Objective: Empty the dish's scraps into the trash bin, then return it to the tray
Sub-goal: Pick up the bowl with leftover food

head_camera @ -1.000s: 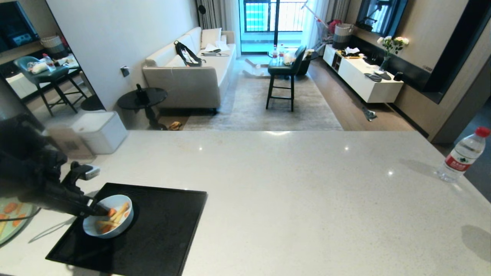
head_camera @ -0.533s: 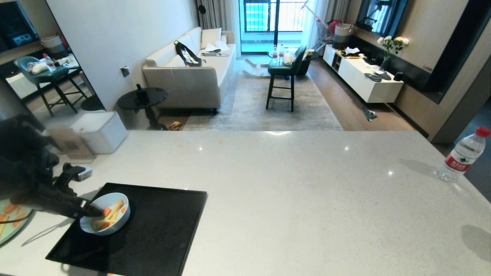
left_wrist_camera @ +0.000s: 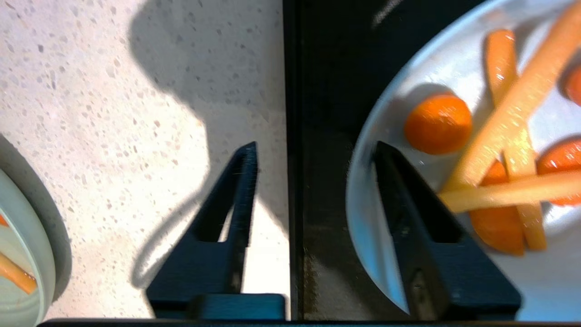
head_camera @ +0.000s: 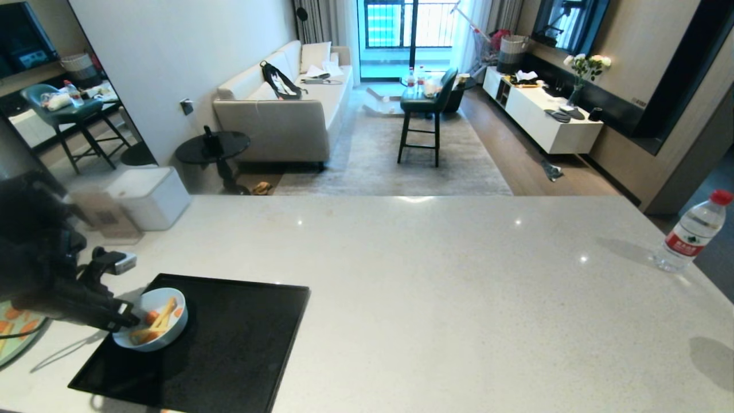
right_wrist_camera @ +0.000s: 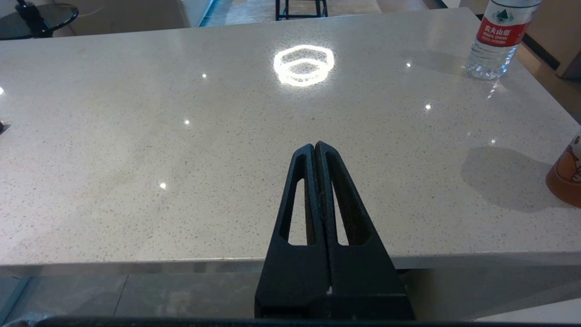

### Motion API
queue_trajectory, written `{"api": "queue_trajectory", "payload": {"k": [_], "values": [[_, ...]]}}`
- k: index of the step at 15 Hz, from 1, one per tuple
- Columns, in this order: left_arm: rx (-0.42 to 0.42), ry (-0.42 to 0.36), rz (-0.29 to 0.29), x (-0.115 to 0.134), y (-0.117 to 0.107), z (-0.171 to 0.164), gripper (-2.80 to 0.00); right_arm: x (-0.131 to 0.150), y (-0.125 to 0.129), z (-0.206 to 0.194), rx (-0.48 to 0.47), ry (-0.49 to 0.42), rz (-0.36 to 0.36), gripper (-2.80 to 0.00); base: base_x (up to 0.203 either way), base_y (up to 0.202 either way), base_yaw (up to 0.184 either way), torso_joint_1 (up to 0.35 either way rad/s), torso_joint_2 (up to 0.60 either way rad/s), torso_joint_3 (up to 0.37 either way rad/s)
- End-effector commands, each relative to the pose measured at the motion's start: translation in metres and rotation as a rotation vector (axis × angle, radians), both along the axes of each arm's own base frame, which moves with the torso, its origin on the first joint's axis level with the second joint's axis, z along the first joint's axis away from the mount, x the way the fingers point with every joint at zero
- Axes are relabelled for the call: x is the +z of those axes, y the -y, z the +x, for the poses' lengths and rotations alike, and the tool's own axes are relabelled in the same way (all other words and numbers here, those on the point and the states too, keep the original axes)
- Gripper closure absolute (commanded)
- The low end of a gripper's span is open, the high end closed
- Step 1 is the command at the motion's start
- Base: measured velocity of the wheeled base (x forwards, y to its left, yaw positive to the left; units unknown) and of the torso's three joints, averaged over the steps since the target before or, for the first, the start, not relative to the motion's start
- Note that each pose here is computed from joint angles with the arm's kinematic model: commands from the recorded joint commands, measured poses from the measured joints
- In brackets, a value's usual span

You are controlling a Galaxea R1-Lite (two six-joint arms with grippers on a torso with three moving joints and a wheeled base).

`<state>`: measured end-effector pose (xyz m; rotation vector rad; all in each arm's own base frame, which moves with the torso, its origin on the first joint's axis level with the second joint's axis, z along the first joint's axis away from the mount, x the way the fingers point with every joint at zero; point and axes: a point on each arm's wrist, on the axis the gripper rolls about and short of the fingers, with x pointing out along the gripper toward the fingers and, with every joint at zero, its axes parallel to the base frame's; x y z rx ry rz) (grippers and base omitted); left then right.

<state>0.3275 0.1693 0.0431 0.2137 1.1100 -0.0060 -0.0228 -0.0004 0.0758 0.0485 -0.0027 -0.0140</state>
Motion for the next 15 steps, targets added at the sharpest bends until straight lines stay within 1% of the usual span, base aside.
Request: {"api": "queue_trajectory", "payload": {"k": [1,5,8,11,15], "values": [[0.003,0.004,0.002,0.005,0.001,-0.006,0.0,0.0,0.0,0.0,0.0,0.001,0.001,0.0,0.0,0.0,0.0,0.0,0.0,0.0],[0.011,-0.029,-0.021,0.003,0.006,-0.022,0.0,0.0,0.0,0.0,0.0,0.001,0.001,0.0,0.0,0.0,0.0,0.0,0.0,0.0],[-0.011,-0.025,-0.089,-0.002,0.011,-0.028,0.0,0.0,0.0,0.0,0.0,0.001,-0.001,0.0,0.0,0.0,0.0,0.0,0.0,0.0],[-0.011,-0.017,-0.09,0.001,0.012,-0.028,0.0,0.0,0.0,0.0,0.0,0.001,0.001,0.0,0.0,0.0,0.0,0.0,0.0,0.0],[-0.008,0.019,-0.073,0.023,0.016,-0.034,0.0,0.0,0.0,0.0,0.0,0.001,0.001,0.0,0.0,0.0,0.0,0.0,0.0,0.0]]}}
